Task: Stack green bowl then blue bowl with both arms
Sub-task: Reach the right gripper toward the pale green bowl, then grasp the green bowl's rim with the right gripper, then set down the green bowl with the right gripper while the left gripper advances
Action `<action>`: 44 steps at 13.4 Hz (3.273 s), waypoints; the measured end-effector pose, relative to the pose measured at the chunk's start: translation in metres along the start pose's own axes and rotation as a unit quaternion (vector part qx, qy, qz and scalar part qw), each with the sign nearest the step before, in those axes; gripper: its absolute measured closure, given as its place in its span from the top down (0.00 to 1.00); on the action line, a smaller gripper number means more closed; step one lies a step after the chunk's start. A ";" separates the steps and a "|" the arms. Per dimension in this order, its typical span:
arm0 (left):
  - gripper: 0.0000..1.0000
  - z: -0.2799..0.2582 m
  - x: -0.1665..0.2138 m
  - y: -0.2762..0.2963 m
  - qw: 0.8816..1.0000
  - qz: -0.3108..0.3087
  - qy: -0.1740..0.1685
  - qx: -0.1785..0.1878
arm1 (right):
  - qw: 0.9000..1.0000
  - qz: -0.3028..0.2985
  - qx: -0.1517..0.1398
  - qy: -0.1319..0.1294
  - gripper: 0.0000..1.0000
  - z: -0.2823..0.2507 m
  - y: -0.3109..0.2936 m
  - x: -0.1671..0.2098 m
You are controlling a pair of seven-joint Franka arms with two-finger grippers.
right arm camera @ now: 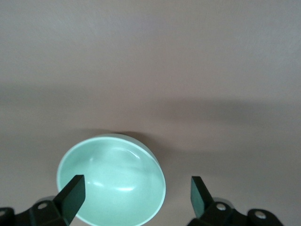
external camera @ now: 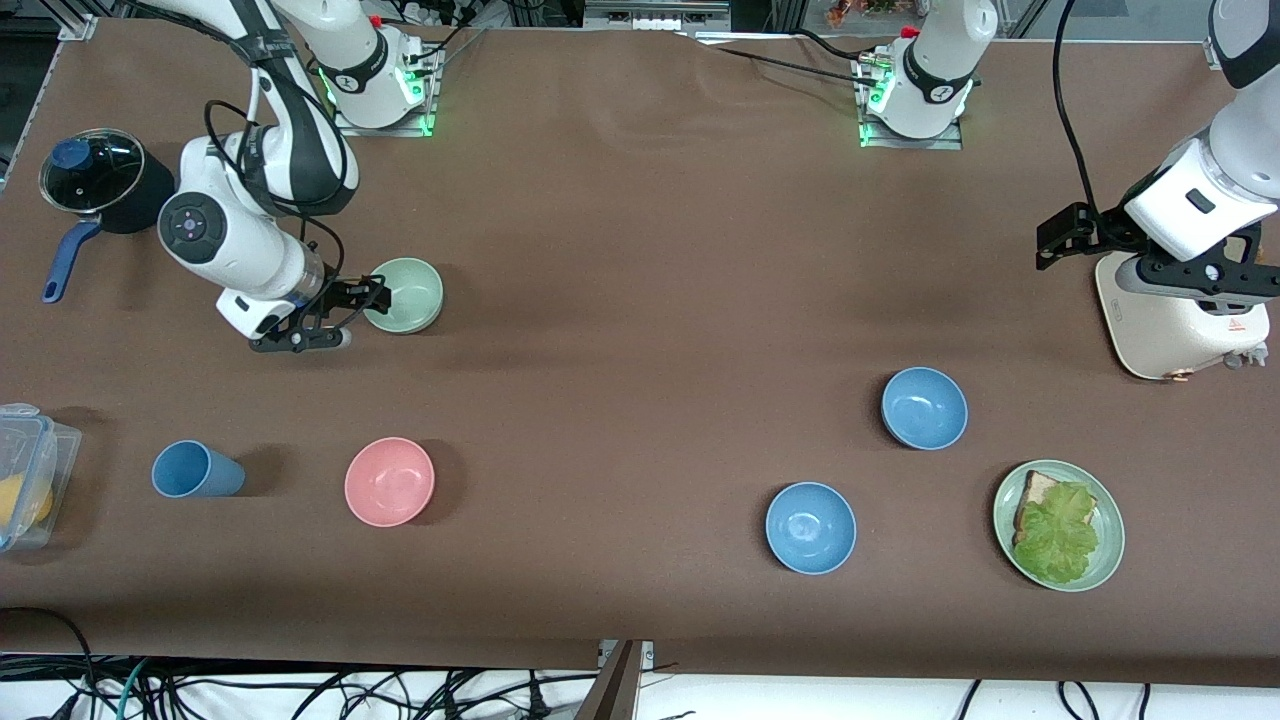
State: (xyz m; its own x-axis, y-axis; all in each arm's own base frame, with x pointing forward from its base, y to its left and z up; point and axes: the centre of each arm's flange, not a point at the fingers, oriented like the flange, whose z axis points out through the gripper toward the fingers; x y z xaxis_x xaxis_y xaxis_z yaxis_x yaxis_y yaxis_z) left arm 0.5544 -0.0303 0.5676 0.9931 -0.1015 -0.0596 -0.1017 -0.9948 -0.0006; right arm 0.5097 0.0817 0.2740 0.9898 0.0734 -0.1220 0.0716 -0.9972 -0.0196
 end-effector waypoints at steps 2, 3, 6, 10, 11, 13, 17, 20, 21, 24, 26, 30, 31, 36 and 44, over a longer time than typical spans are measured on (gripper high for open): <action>1.00 0.000 0.000 0.000 1.000 0.000 0.000 0.000 | 1.000 0.002 -0.001 0.004 0.99 0.023 0.004 -0.015; 1.00 0.000 0.000 0.000 1.000 0.000 0.000 0.000 | 1.000 0.003 -0.001 0.007 0.99 0.032 0.005 -0.021; 1.00 0.000 0.000 0.000 1.000 0.000 0.000 0.000 | 1.000 0.006 -0.001 0.011 0.96 0.051 0.008 -0.034; 1.00 0.000 0.000 0.000 1.000 0.000 0.000 0.000 | 1.000 0.008 -0.002 0.016 0.71 0.069 0.012 -0.044; 1.00 0.000 0.000 0.000 1.000 0.000 0.000 0.000 | 1.000 0.008 -0.002 0.016 0.54 0.071 0.012 -0.044; 1.00 0.000 0.000 0.000 1.000 0.000 0.000 0.000 | 1.000 0.010 -0.001 0.015 0.31 0.073 0.012 -0.044; 1.00 0.000 0.000 0.000 1.000 0.000 0.000 0.000 | 0.999 0.016 0.005 0.029 0.05 0.062 0.011 -0.040; 1.00 0.000 0.000 0.000 1.000 0.000 0.000 0.000 | 0.999 0.019 0.007 0.046 0.05 0.044 0.004 -0.029; 1.00 0.000 0.000 0.000 1.000 0.000 0.000 0.000 | 0.998 0.020 0.009 0.053 0.05 0.032 -0.008 -0.018; 1.00 0.000 0.000 0.000 1.000 0.000 0.000 0.000 | 0.997 0.033 0.024 0.069 0.05 -0.021 -0.092 0.019; 1.00 0.000 0.000 0.000 1.000 0.000 0.000 0.000 | 0.995 0.049 0.039 0.076 0.05 -0.036 -0.162 0.041; 1.00 0.000 0.000 0.000 1.000 0.000 0.000 0.000 | 0.989 0.106 0.070 0.071 0.05 0.002 -0.308 0.063; 1.00 0.000 0.000 0.000 1.000 0.000 0.000 0.000 | 0.988 0.118 0.075 0.067 0.05 0.016 -0.337 0.064; 1.00 0.000 0.000 0.000 1.000 0.000 0.000 0.000 | 0.981 0.160 0.089 0.061 0.05 0.067 -0.391 0.070; 1.00 0.033 0.013 -0.007 0.999 -0.004 -0.035 -0.005 | 0.977 0.172 0.097 0.077 0.63 0.046 -0.381 0.087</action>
State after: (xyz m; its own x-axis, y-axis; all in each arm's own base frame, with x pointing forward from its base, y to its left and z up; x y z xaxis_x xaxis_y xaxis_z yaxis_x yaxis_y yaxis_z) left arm 0.5659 -0.0246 0.5344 0.9873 -0.0931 -0.1287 -0.0927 -0.9957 0.0087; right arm 0.5634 0.4690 0.2255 0.9591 -0.2831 -0.0048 -0.2787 -0.9408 -0.1929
